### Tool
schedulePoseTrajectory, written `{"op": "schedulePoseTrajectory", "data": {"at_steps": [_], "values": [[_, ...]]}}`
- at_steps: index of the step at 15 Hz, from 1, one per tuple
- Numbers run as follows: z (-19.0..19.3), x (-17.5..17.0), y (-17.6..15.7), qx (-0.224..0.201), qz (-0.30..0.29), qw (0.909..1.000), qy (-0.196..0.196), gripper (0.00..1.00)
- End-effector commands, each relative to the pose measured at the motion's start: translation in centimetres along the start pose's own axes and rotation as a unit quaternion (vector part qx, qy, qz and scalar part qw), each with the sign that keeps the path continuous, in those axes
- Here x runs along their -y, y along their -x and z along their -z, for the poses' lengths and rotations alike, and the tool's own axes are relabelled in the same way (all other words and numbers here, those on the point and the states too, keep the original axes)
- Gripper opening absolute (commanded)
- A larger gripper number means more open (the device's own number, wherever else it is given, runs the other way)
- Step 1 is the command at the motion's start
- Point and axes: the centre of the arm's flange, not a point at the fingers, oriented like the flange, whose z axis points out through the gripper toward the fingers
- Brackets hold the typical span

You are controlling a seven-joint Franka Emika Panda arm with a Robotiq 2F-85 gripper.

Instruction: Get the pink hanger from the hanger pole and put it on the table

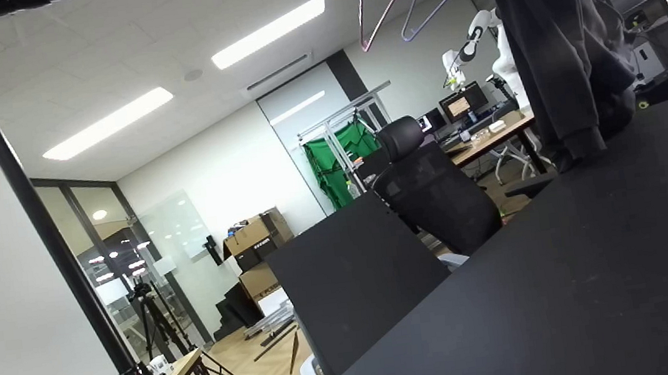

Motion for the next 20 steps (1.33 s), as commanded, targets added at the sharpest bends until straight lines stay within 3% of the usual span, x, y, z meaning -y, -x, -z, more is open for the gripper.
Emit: {"op": "schedulePoseTrajectory", "data": {"at_steps": [1, 7, 19, 20], "values": [[-1.6, 1.1, -0.2, -0.026, 0.021, 0.9992, 0.023, 1.00], [-3.9, 1.2, -0.2, -0.074, 0.036, 0.9958, 0.040, 1.00], [-8.0, 1.7, -1.2, -0.120, 0.047, 0.9907, 0.043, 1.00], [-8.5, 1.7, -1.2, -0.122, 0.047, 0.9904, 0.044, 0.75]]}}
